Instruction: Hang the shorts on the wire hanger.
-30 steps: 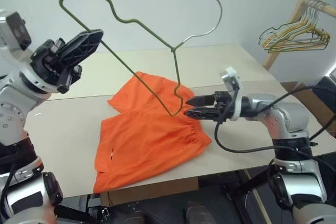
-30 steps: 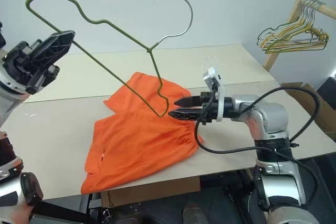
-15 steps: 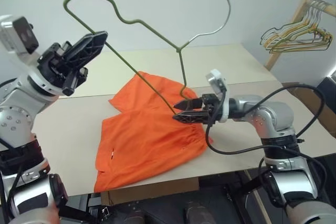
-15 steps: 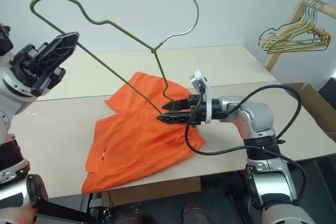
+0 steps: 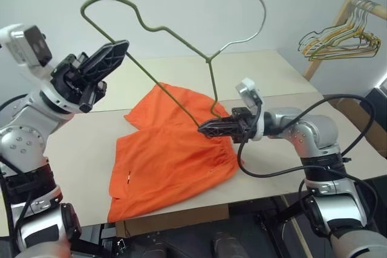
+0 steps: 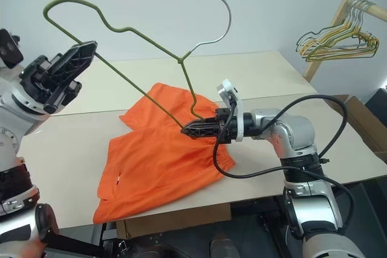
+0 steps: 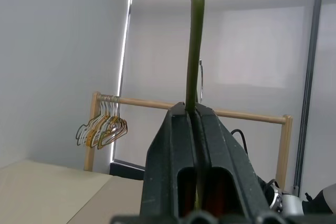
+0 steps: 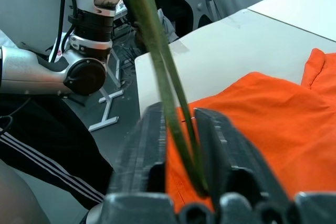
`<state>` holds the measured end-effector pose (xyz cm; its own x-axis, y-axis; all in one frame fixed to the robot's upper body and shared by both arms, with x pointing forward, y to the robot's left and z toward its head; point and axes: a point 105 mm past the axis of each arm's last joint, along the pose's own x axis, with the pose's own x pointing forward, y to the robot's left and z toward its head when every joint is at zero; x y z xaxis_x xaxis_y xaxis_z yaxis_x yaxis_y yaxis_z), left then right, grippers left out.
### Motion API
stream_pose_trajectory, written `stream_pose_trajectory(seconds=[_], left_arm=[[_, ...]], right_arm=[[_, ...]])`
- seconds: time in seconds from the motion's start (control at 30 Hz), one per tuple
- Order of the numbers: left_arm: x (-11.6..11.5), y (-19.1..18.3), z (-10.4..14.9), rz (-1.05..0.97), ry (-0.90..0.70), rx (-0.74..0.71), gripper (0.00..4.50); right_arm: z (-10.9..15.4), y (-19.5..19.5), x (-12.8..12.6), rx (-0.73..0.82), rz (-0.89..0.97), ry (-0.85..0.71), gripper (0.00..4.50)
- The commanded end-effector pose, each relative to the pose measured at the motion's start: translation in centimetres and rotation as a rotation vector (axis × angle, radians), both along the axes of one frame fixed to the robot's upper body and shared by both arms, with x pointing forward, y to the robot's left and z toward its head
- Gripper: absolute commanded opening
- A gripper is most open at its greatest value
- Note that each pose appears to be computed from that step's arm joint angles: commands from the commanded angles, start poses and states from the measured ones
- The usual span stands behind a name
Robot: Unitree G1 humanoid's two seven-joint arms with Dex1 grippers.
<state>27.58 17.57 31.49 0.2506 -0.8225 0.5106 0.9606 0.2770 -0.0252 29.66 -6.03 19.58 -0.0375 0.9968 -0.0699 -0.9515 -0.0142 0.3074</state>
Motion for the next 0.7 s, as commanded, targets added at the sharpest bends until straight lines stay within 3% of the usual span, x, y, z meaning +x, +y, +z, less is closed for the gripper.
stream_pose_trajectory(seconds=[0.03,0.23,0.37,0.47,0.6,0.7], left_arm=[[-0.2,-0.4,0.2,0.000,-0.040,0.009,0.00],[1.3,-0.6,-1.2,0.049,0.023,0.026,0.00],[1.8,-0.9,-2.6,0.046,0.082,0.076,1.03],[3.3,-1.2,-6.4,0.135,0.199,0.257,2.00],[4.5,-0.2,-13.7,0.265,0.335,0.531,3.38],[3.6,-0.5,-15.9,0.270,0.300,0.665,4.24]], right_arm=[[0.9,0.0,-0.1,0.012,0.010,-0.045,0.01],[1.0,-0.1,-0.1,0.012,0.005,-0.052,0.01],[1.4,-0.5,-0.3,0.023,-0.008,-0.052,0.00],[2.4,-1.4,-0.4,0.069,-0.046,-0.031,0.00],[2.8,-4.5,-1.3,0.064,-0.147,0.027,0.00],[1.7,-7.5,-2.4,0.001,-0.239,0.115,0.00]])
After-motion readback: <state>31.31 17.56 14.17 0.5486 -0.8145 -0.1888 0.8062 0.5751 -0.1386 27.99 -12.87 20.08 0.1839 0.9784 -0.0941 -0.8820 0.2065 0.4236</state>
